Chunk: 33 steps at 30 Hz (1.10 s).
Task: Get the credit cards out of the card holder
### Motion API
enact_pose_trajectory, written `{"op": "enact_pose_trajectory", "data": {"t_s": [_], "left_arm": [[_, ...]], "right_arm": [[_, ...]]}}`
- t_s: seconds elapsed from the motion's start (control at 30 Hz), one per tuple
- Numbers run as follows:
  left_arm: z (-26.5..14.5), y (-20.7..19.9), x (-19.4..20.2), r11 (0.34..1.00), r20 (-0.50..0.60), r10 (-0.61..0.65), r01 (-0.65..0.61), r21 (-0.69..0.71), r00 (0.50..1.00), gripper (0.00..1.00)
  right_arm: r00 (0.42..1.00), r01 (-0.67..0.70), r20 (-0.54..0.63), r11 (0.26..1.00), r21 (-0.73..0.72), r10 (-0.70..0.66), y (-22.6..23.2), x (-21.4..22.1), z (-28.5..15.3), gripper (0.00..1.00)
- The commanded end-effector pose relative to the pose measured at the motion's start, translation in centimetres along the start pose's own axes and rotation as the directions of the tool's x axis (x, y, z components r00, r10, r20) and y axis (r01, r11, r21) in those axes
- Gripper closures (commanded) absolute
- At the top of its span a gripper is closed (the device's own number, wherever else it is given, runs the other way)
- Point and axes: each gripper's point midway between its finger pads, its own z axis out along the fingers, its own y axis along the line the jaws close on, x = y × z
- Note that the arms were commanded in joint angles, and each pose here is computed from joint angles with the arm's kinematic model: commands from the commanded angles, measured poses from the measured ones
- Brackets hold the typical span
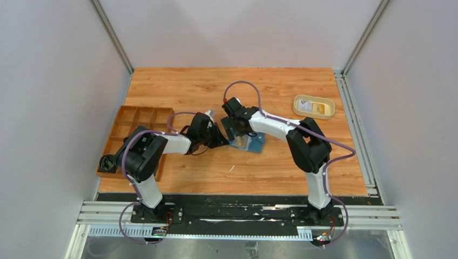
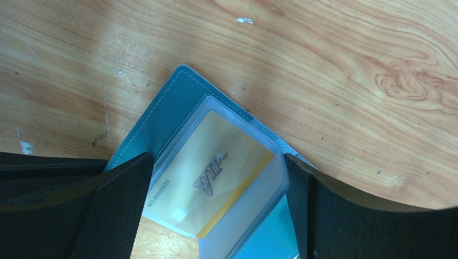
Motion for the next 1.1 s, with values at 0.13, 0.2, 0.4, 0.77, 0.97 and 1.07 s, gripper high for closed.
{"op": "enact_pose_trajectory", "data": {"t_s": [0.13,0.2,0.4,0.77,0.97,1.07], "left_arm": [[0.2,1.6,0.3,0.997,-0.004,0.010,-0.010,-0.075,1.000,1.00],[0.2,1.7,0.3,0.997,-0.008,0.011,-0.012,-0.081,1.000,1.00],[0.4,1.8,0.5,0.997,-0.021,0.013,-0.015,-0.082,1.000,1.00],[0.8,2.1,0.9,0.996,-0.034,0.010,-0.013,-0.089,0.999,1.00],[0.6,2.4,1.0,0.994,-0.021,-0.012,0.010,-0.109,1.000,1.00],[0.3,2.6,0.9,0.992,0.000,-0.027,0.027,-0.125,1.000,1.00]], "right_arm": [[0.972,0.225,-0.112,0.960,0.168,-0.208,-2.7,0.6,1.0,0.08],[0.963,0.260,-0.125,0.947,0.191,-0.239,-3.0,0.5,1.1,0.08],[0.933,0.354,-0.158,0.900,0.255,-0.322,-3.8,0.7,1.2,0.07],[0.917,0.400,-0.080,0.893,0.207,-0.392,-2.1,-1.1,1.3,0.07],[0.964,0.213,0.176,0.974,-0.073,-0.198,1.4,-5.9,-0.9,0.07],[0.957,0.080,0.289,0.969,-0.235,-0.009,1.5,-7.7,-3.6,0.06]]}}
